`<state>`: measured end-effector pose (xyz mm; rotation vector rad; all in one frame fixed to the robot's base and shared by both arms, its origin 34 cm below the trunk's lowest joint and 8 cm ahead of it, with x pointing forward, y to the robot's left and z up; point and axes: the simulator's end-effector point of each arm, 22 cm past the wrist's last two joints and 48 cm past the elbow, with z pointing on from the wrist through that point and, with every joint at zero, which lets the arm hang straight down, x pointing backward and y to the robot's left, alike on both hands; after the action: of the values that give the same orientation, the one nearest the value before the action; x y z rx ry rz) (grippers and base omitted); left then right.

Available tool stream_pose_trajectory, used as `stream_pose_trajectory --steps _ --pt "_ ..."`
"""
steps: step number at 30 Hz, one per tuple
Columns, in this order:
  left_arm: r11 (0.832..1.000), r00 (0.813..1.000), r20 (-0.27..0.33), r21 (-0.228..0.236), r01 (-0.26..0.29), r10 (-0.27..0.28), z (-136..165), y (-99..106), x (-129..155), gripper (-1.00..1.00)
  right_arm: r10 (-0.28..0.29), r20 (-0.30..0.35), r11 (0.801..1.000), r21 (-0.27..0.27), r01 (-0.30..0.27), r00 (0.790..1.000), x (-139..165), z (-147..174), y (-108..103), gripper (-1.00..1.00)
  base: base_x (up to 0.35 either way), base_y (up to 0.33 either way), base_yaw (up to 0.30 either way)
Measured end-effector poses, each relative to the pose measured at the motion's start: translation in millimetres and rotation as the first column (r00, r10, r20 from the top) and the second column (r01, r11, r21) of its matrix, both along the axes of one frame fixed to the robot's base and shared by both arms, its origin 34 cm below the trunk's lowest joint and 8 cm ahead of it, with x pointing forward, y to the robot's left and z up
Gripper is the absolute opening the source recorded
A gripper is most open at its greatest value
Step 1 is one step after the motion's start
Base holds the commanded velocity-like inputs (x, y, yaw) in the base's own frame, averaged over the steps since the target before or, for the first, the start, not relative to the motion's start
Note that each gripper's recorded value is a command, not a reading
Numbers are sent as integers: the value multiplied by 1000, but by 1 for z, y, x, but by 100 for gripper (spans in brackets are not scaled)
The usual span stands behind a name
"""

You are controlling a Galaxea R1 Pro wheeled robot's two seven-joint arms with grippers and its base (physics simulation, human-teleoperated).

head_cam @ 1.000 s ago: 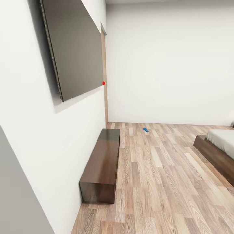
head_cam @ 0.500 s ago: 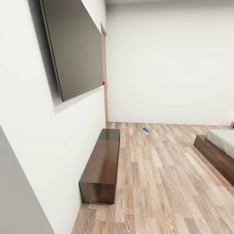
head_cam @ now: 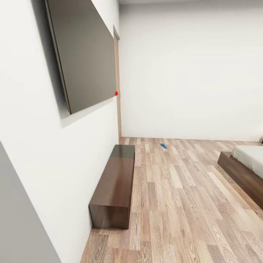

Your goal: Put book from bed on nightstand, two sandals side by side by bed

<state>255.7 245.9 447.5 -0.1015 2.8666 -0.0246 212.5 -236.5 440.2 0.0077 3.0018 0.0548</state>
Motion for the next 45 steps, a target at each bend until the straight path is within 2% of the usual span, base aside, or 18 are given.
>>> stream_pose_trajectory --steps 45 --pt "1000 1000 0 0 0 0 0 0 0 100 0 0 1000 0 0 1000 0 0 0 100 0 0 0"
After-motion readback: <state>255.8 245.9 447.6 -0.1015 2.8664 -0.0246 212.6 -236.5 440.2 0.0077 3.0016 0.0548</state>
